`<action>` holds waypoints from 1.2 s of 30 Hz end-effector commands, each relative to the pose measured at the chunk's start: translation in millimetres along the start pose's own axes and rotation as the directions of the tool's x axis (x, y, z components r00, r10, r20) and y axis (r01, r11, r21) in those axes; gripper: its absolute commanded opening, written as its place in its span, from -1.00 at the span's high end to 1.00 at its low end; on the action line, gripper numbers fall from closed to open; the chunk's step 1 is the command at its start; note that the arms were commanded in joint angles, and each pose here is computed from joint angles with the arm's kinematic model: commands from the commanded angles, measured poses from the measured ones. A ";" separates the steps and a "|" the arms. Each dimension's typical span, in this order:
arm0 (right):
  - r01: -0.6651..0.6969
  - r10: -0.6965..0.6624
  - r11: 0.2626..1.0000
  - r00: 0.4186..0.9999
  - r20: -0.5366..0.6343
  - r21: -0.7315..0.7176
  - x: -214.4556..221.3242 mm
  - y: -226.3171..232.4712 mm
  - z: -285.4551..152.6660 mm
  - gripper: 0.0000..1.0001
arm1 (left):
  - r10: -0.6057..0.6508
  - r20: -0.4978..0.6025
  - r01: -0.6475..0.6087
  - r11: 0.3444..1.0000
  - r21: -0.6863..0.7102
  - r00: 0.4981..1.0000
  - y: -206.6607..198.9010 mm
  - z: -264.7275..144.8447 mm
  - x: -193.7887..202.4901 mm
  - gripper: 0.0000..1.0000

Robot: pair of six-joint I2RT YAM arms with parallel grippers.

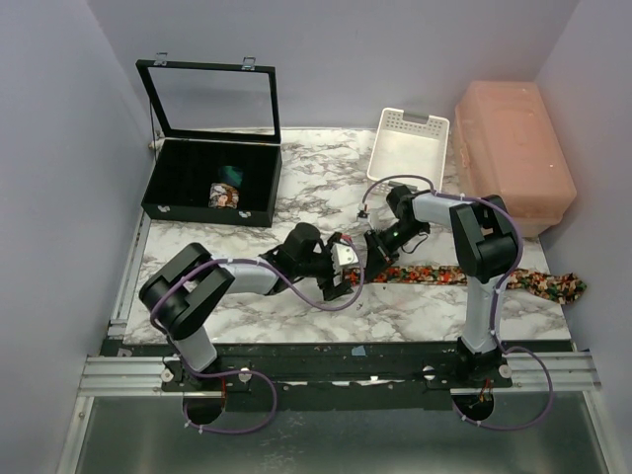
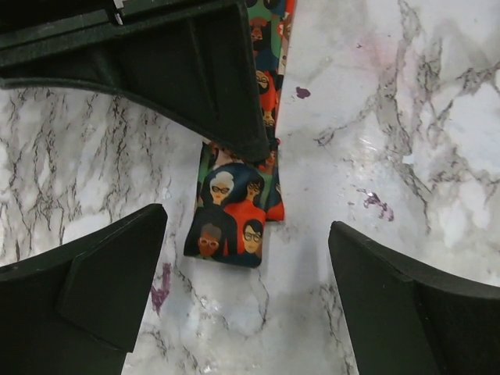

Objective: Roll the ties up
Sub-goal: Roll the tie at the center of the board.

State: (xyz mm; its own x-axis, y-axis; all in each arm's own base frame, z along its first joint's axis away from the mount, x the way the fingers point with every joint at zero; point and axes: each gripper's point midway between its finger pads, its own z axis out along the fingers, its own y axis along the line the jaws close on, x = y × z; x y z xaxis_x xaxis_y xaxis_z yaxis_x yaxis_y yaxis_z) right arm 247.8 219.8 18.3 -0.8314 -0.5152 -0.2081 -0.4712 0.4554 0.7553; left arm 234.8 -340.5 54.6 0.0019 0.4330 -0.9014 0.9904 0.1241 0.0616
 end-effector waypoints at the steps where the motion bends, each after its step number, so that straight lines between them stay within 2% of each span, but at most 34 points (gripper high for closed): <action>1: 0.040 -0.040 0.999 0.999 -0.010 0.016 -3.7 -2.0 -0.3 0.78 | 0.084 -0.009 -0.084 0.995 -0.059 0.996 18.3 19.2 -7.2 -0.90; 9: 0.043 -0.043 0.999 0.999 -0.002 -0.002 -9.7 9.9 -7.8 0.74 | 0.070 -0.065 -0.073 0.997 -0.040 0.995 18.5 35.8 5.1 -0.65; 11: 0.046 -0.046 0.999 0.999 0.000 -0.003 -11.6 10.3 -8.5 0.74 | 0.066 -0.090 -0.070 0.997 -0.042 0.994 19.5 36.7 12.4 -0.48; 14: 0.044 -0.044 0.999 0.999 -0.005 -0.011 -13.2 11.7 -10.0 0.72 | 0.073 -0.120 -0.077 0.997 -0.023 0.990 15.5 35.5 21.3 -0.12; 24: 0.016 -0.015 1.000 0.999 -0.031 0.025 -7.9 1.4 -13.0 0.69 | 0.056 -0.140 -0.051 0.998 0.039 0.989 -0.8 27.4 26.9 0.45; 26: 0.007 -0.005 0.999 0.999 -0.041 0.045 -5.0 -3.9 -12.1 0.70 | 0.042 -0.146 -0.038 0.999 0.034 0.988 -2.3 24.8 29.0 0.45; 29: -0.006 0.010 0.996 0.999 -0.041 0.088 -3.4 -16.3 -8.2 0.72 | 0.015 -0.140 -0.014 1.000 0.011 0.990 -1.9 21.3 29.2 0.02; 32: -0.032 0.037 0.995 0.998 -0.053 0.096 -1.3 -24.5 -2.9 0.75 | 0.010 -0.113 -0.009 1.000 0.010 0.994 -2.4 15.4 26.4 -0.27; 36: -0.040 0.048 0.994 0.996 -0.072 0.103 5.3 -31.9 1.8 0.77 | 0.021 -0.097 -0.023 0.999 -0.026 0.995 5.3 7.5 27.4 -0.38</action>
State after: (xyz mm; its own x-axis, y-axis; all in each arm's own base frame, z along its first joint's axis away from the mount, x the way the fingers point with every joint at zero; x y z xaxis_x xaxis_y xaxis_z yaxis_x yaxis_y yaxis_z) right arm 258.2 214.6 16.6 -0.8319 -0.5297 -0.1654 -0.4648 0.5023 0.7292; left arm 244.4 -346.5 28.2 0.0203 0.5222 -0.8526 0.9863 0.1294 0.1027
